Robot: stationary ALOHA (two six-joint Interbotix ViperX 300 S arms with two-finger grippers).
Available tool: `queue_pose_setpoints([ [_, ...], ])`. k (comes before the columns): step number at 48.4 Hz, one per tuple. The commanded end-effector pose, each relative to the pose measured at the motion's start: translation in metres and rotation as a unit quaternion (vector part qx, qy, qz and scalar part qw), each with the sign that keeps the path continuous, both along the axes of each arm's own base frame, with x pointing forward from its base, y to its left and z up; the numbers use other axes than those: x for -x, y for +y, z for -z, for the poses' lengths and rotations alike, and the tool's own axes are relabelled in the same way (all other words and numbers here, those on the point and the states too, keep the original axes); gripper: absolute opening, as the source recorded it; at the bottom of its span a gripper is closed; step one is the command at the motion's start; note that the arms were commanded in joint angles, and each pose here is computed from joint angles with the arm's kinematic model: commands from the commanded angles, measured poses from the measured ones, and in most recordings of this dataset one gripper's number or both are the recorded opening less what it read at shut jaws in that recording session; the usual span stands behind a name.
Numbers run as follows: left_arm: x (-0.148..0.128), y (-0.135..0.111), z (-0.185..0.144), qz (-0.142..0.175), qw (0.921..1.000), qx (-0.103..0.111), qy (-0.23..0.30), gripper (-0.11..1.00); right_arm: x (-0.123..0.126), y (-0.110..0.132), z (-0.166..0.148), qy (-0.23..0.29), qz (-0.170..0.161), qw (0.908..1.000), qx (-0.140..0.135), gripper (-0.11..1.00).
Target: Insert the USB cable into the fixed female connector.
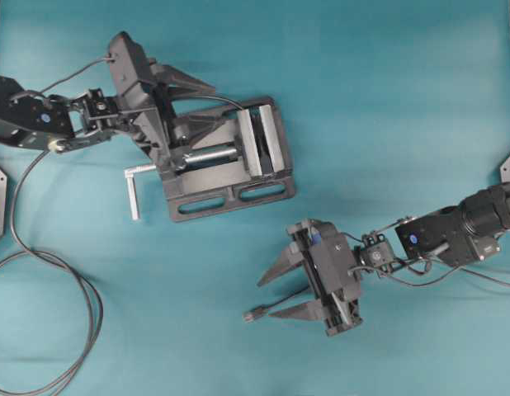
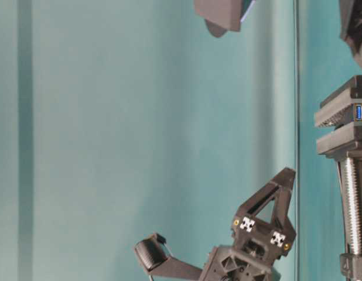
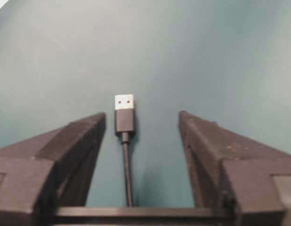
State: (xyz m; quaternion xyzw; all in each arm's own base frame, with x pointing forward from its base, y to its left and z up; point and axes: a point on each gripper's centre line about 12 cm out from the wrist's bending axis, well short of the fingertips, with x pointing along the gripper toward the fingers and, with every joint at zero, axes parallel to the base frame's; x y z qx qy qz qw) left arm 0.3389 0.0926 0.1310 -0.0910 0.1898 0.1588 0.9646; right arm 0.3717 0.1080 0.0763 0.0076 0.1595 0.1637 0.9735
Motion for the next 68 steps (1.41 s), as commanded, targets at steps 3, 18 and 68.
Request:
queue_pose_setpoints([
  [3, -0.001, -0.001, -0.011, 0.000, 0.9998, -0.002, -0.018, 0.81, -0.006, 0.002, -0.006, -0.025, -0.001, 0.9997, -0.009, 0.58],
  [18, -0.001, -0.001, -0.010, 0.000, 0.9999, -0.002, -0.016, 0.81, -0.018, 0.010, 0.001, -0.054, -0.009, 0.9983, -0.021, 0.58],
  [68, -0.005, -0.007, -0.010, 0.010, 0.9998, -0.002, -0.019, 0.81, -0.015, 0.006, 0.029, -0.011, -0.006, 0.9999, -0.003, 0.54],
])
